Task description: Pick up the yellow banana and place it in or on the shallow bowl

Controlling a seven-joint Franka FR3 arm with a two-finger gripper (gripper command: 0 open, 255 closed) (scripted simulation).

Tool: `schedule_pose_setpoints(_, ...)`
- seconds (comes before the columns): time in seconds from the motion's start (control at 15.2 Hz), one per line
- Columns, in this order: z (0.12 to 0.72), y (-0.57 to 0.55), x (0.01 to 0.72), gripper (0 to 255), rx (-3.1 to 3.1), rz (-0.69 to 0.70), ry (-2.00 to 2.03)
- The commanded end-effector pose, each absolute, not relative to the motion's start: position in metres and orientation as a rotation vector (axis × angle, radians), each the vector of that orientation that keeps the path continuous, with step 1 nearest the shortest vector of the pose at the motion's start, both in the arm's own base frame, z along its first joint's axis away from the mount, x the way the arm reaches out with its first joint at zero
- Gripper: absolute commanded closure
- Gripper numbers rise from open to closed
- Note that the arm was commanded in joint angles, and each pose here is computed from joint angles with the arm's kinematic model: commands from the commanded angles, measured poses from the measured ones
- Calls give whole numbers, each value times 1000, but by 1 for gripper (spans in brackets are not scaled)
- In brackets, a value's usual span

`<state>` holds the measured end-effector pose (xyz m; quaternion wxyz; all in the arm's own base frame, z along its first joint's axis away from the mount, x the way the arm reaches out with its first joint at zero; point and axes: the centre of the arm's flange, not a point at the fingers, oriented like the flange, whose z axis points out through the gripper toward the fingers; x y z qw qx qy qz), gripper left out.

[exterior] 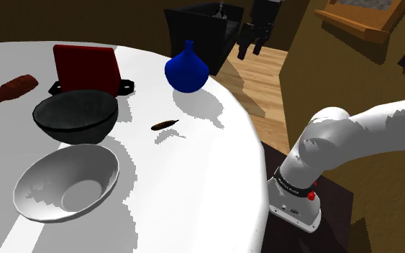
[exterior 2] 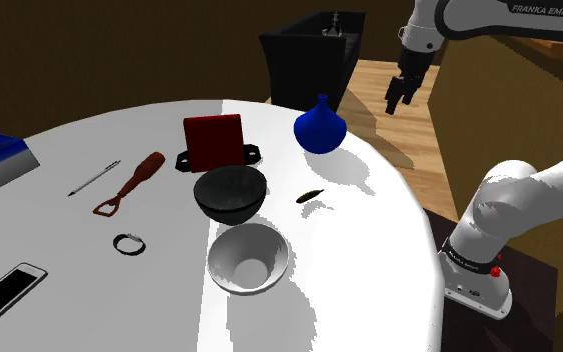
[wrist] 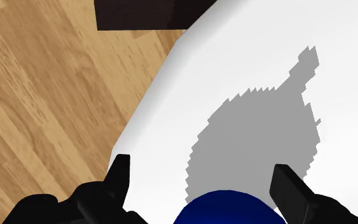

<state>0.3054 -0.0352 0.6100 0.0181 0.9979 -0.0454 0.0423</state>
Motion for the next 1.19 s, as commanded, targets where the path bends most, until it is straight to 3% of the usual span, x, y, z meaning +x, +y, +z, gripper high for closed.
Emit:
schedule_pose_setpoints(0.0,610,-35,305,0,3099,131,-141)
schedule_pose_setpoints(1.12,509,121,402,0,3133,-2,891)
